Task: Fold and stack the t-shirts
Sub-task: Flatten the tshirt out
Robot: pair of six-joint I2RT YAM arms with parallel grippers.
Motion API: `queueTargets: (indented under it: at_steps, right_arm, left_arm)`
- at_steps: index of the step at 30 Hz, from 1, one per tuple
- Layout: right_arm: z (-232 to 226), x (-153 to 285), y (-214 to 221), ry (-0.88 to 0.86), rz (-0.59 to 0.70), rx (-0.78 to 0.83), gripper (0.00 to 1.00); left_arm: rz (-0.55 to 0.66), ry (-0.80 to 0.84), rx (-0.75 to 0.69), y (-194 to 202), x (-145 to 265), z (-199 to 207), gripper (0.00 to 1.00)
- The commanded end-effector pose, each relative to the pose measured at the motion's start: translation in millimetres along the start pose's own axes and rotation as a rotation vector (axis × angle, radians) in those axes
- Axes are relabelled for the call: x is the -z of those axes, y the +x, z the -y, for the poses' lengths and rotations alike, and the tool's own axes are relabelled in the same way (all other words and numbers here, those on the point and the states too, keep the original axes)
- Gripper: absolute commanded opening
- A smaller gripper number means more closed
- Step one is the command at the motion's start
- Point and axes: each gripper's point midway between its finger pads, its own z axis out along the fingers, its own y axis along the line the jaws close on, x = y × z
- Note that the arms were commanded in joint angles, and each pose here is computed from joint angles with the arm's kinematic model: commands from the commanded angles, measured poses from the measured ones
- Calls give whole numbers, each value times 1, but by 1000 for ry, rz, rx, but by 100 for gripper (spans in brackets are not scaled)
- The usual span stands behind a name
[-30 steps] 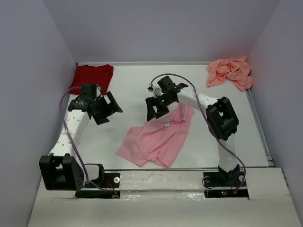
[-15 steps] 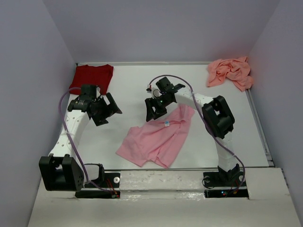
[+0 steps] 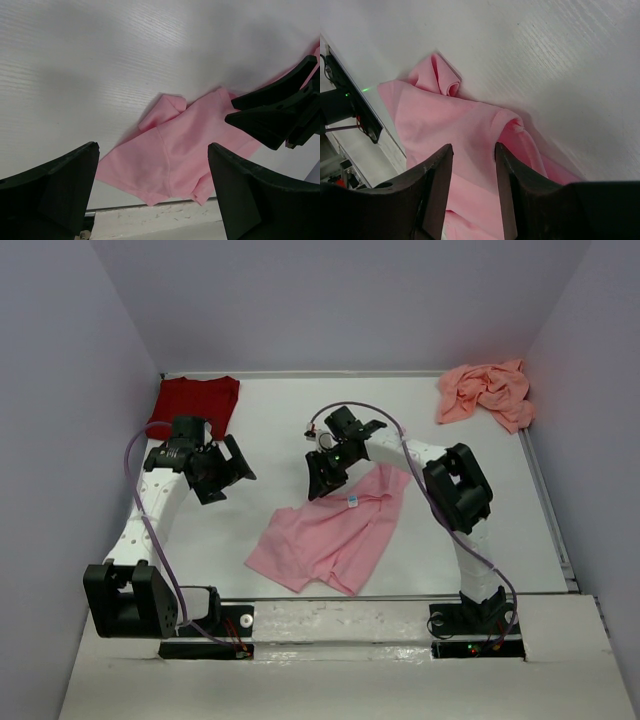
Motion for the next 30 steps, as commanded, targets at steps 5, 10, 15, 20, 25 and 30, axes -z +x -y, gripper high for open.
queueTargets:
  at_steps: [5,10,15,20,25,30]
  right_arm:
    - [-10,-12,7,-53,-20,10,23]
    - [-25,-3,1,-96,-18,-2,0]
    - [-85,34,-32,-196,49,57,0]
    - [-159,96,-73,-332,145,91,0]
    - [-238,172,-110,-461,285,206,0]
    - [-254,216,-124,-459,409,242,0]
  left_arm:
    - [20,-2,-26,-8,5,3,99]
    - [32,-21,-34,-11,5,0,99]
    - [66,-92,-24,-25,8,-15,99]
    - [167,-116,35,-61,28,-33,99]
    - [233,-124,63,-88,35,-40,99]
    - [195,-69,101,-89,22,-45,99]
